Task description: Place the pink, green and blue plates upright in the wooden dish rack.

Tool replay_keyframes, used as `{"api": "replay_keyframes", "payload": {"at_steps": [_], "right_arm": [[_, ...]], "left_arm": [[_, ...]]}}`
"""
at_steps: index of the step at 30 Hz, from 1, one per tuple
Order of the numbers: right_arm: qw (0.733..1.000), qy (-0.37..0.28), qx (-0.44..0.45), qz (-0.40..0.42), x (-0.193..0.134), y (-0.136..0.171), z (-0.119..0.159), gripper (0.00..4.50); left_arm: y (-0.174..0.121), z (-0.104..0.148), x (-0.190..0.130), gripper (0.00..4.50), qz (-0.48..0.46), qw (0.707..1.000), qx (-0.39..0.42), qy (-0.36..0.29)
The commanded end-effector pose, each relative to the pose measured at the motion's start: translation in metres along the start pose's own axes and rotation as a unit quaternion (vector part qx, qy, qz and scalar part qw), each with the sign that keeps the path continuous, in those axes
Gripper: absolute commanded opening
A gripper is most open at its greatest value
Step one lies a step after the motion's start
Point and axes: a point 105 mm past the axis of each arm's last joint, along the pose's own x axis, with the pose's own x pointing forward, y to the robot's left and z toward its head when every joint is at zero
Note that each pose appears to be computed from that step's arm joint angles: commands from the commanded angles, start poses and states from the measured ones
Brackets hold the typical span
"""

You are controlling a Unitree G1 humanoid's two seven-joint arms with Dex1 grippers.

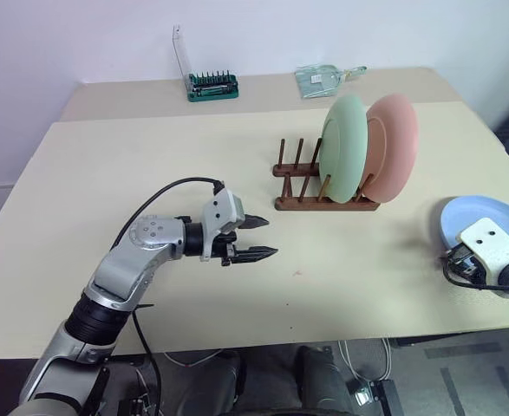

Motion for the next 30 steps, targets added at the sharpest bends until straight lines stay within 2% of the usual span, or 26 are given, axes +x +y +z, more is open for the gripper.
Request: {"api": "replay_keyframes", "payload": {"at_steps": [1,2,3,8,12,13,14,15,16,17,19,20,23,25,28,30], "right_arm": [[1.000,-0.004,-0.006,-0.027,-0.001,-0.010,0.003,0.65],[1.000,-0.006,-0.005,-0.028,-0.001,-0.011,0.006,0.22],[1.000,-0.008,-0.005,-0.029,-0.002,-0.011,0.007,0.10],[0.997,-0.034,-0.025,-0.071,-0.009,-0.027,0.027,0.10],[0.966,-0.142,-0.045,-0.209,-0.041,-0.088,0.095,0.10],[0.952,-0.190,-0.047,-0.233,-0.055,-0.100,0.122,0.10],[0.941,-0.224,-0.048,-0.247,-0.064,-0.106,0.140,0.10],[0.918,-0.297,-0.045,-0.259,-0.084,-0.112,0.177,0.10],[0.900,-0.344,-0.042,-0.263,-0.098,-0.114,0.200,0.10],[0.890,-0.370,-0.041,-0.264,-0.107,-0.114,0.212,0.10],[0.871,-0.458,-0.003,-0.178,-0.122,-0.091,0.251,0.10],[0.851,-0.515,0.018,-0.099,-0.133,-0.066,0.275,0.10],[0.799,-0.593,0.073,0.071,-0.156,-0.016,0.308,0.10],[0.753,-0.610,0.134,0.208,-0.165,0.021,0.322,0.10],[0.710,-0.602,0.199,0.307,-0.170,0.051,0.336,0.10],[0.695,-0.575,0.269,0.338,-0.161,0.058,0.344,0.10]], "left_arm": [[0.000,0.008,-0.004,3.04,0.009,1.000,0.023,-0.007],[0.000,0.007,-0.004,3.04,0.010,1.000,0.023,-0.007],[0.000,0.007,-0.004,3.04,0.010,1.000,0.023,-0.007],[0.002,0.007,-0.005,3.04,0.019,1.000,0.022,-0.007],[0.011,0.007,-0.009,3.04,0.041,0.999,0.023,-0.008],[0.014,0.007,-0.011,3.04,0.047,0.999,0.022,-0.007],[0.016,0.006,-0.012,3.04,0.052,0.998,0.022,-0.007],[0.020,0.006,-0.015,3.04,0.062,0.998,0.023,-0.006],[0.023,0.005,-0.017,3.04,0.068,0.997,0.025,-0.006],[0.024,0.005,-0.017,3.04,0.072,0.997,0.026,-0.006],[0.032,0.005,-0.022,3.04,0.092,0.995,0.030,-0.008],[0.038,0.004,-0.026,3.04,0.108,0.994,0.030,-0.007],[0.049,-0.001,-0.037,3.04,0.141,0.990,0.030,-0.001],[0.056,-0.006,-0.047,3.04,0.160,0.987,0.028,0.007],[0.059,-0.012,-0.054,3.04,0.169,0.985,0.033,0.022],[0.058,-0.013,-0.056,3.04,0.170,0.984,0.036,0.025]]}}
